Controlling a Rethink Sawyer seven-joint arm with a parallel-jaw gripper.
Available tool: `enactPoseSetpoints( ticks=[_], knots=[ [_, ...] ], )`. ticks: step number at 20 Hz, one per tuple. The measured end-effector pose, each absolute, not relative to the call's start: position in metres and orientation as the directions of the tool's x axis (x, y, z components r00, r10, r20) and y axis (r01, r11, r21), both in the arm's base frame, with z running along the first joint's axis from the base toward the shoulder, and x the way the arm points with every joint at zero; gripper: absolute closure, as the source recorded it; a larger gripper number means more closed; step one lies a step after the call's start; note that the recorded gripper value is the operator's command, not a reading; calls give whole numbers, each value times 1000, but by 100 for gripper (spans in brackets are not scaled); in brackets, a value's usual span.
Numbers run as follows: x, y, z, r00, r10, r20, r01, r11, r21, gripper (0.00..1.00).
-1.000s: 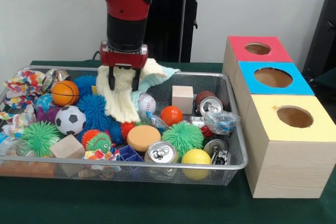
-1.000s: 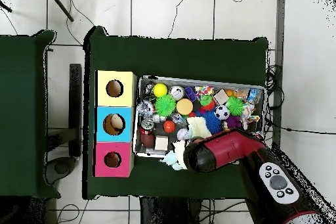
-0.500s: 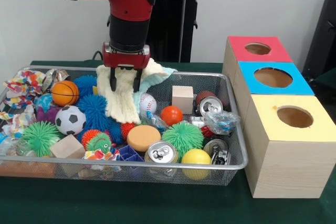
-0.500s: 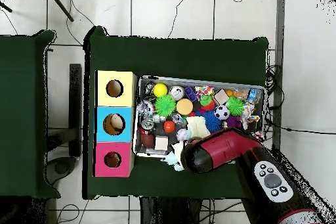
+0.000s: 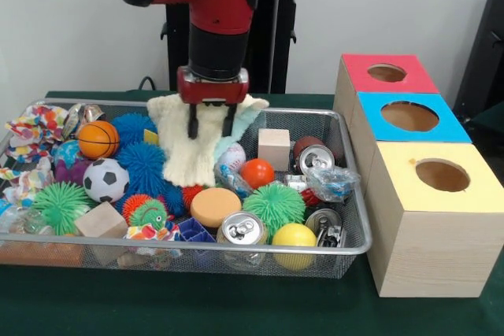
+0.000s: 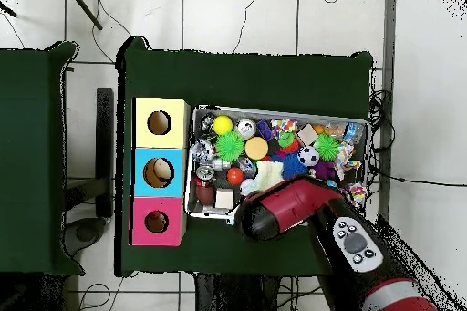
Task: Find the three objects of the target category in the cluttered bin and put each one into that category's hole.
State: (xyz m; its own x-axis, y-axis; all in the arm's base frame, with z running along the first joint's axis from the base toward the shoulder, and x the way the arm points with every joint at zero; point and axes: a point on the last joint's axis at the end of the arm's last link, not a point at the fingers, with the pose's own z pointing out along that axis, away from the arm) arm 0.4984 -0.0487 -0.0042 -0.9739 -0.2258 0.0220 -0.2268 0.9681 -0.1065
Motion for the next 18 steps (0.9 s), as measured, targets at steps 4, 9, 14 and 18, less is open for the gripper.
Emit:
enactPoseSetpoints(
  ticks=[4,9,14,18],
  knots=[
    [492,-11,-9,-960,-277,33,-279,957,-79,0],
    [475,20,-9,-945,-320,67,-324,943,-70,0],
    [475,21,-2,-952,-299,71,-304,950,-76,0],
    [475,28,7,-956,-286,65,-290,954,-73,0]
  ],
)
